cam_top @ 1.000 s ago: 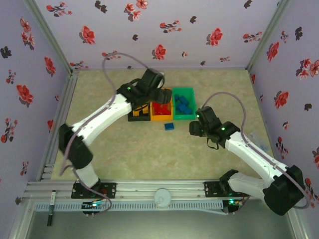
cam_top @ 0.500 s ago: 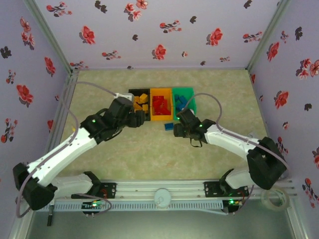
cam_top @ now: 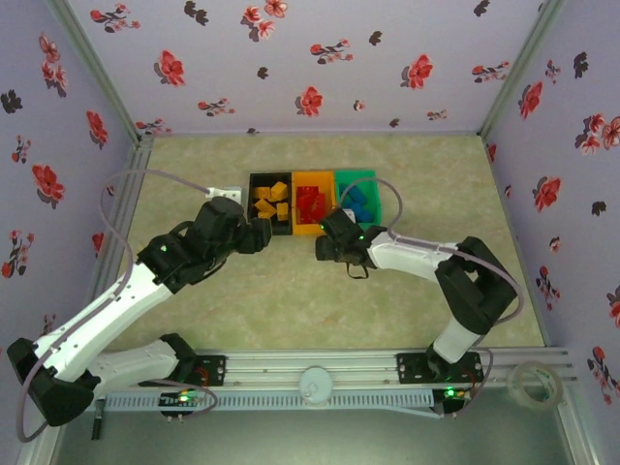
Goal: Sort the legos into containers by color
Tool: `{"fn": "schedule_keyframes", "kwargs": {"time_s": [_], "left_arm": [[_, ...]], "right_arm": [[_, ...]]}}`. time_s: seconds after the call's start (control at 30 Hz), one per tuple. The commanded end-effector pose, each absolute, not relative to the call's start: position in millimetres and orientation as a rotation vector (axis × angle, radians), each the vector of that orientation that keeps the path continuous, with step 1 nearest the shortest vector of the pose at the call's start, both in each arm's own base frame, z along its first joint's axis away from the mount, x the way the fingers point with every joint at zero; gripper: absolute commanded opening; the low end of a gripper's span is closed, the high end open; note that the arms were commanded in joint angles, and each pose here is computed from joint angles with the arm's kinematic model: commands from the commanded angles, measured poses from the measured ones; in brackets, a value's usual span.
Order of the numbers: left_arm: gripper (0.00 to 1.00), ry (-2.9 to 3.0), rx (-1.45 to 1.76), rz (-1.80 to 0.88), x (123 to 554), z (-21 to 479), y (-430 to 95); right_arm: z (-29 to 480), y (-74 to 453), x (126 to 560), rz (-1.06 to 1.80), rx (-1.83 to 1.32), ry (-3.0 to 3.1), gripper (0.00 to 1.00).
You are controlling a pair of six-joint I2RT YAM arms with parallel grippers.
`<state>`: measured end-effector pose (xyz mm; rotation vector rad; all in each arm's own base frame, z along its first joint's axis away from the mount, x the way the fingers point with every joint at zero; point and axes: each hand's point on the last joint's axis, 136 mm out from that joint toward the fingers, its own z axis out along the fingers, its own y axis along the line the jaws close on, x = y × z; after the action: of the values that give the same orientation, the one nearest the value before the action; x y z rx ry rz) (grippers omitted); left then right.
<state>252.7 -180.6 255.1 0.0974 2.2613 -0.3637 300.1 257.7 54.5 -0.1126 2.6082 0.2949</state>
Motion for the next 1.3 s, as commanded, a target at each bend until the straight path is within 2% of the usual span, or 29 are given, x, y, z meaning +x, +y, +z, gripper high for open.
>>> {"fn": "schedule_keyframes", "kwargs": {"time_s": [0.0, 0.3, 0.5, 0.77, 0.93, 1.27], "left_arm": [[0.77, 2.265, 0.07, -0.33, 254, 252, -175], [0.76, 2.266, 0.076, -0.324, 251, 250, -172], [0.76, 2.269, 0.076, -0.32, 252, 249, -172], [0.75, 2.277, 0.079, -0.316, 253, 247, -173], [0.74, 2.273, 0.078, -0.319, 252, 249, -172], [0.73, 2.266, 0.094, -0.357, 250, 255, -176]], "right_arm": [[59, 270, 314, 0.293, -0.09, 2.564, 0.69], [41, 275, 321, 0.212, -0.11, 2.592, 0.68], [34, 277, 323, 0.193, -0.121, 2.604, 0.62], [36, 271, 321, 0.149, -0.145, 2.603, 0.44], [62, 268, 318, 0.179, -0.162, 2.564, 0.42], [161, 246, 312, 0.215, -0.187, 2.406, 0.42]]}}
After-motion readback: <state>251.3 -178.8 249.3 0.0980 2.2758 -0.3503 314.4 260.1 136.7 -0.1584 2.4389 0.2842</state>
